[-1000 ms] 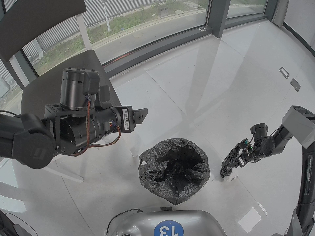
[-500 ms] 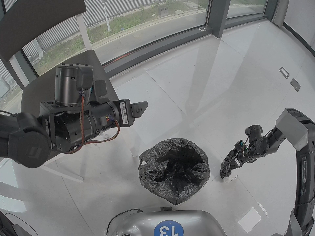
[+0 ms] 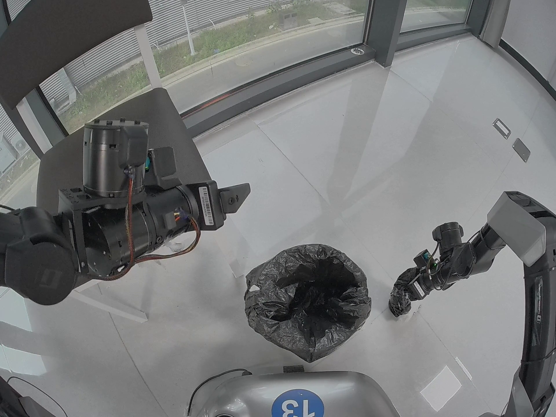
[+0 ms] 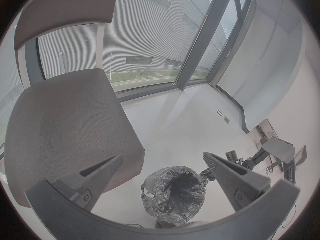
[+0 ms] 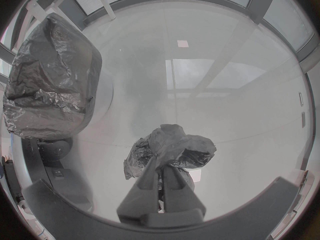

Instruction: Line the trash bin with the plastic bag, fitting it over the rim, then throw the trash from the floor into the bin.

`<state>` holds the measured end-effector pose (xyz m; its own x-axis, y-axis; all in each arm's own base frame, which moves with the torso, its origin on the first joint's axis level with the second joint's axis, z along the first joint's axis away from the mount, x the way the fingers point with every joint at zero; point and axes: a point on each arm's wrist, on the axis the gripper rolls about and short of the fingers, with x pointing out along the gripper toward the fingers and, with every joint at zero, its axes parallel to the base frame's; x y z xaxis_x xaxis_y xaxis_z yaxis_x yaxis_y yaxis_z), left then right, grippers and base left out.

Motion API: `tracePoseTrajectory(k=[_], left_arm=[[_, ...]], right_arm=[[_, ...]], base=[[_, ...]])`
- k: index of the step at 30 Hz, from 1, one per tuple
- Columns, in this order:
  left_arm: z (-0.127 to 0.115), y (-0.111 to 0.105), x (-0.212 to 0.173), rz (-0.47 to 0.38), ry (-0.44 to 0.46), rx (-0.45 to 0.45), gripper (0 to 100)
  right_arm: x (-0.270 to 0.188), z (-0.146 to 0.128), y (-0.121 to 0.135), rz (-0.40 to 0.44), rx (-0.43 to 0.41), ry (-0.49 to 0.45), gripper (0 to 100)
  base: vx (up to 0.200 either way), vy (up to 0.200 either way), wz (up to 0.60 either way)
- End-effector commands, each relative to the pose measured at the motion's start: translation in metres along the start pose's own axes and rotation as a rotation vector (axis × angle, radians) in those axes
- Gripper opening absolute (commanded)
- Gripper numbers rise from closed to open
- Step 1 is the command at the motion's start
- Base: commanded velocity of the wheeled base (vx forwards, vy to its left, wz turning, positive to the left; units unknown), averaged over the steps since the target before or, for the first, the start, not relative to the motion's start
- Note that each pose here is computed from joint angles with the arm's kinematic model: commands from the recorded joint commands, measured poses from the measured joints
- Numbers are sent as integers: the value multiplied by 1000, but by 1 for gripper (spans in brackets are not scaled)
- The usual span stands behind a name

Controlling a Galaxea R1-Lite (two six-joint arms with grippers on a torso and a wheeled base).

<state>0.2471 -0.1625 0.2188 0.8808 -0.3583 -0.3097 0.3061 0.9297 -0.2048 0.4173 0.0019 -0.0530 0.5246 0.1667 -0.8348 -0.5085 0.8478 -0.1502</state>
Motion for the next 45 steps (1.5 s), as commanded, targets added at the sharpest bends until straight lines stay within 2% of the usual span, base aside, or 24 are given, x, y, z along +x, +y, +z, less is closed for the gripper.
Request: tracePoseTrajectory(k=[1,3,8,15,18,24,28,32,37,45], left_arm=[[0,5,-2,4,1,-4,100],[0,6,-1,4,1,-6,100],[-2,3,1,-43,-18,-8,100],[-31,13,8,-7,96,56,100],[-38,14,10,-1,119,66,100],[-33,13,12,-3,103,56,100],[-21,7,13,-25,60,51,100],[-16,2,16,-41,45,54,100],[-22,-2,24,-50,59,60,100],[-24,-6,23,-63,60,62,100]], right_arm=[[-42,16,-1,-36,-15,-61,0],[-50,17,0,-41,-17,-68,0],[-115,20,8,-113,-33,-185,0],[-192,30,16,-210,-65,-358,0],[-225,31,27,-209,-89,-436,0],[-274,34,59,-137,-145,-598,0],[-291,36,97,3,-123,-657,0],[-288,27,129,129,-119,-630,0],[-281,15,155,219,-174,-585,0],[-272,19,172,288,-222,-564,0]], base=[[0,0,0],[0,0,0],[0,0,0],[0,0,0],[0,0,0],[0,0,0],[0,0,0],[0,0,0],[0,0,0],[0,0,0]])
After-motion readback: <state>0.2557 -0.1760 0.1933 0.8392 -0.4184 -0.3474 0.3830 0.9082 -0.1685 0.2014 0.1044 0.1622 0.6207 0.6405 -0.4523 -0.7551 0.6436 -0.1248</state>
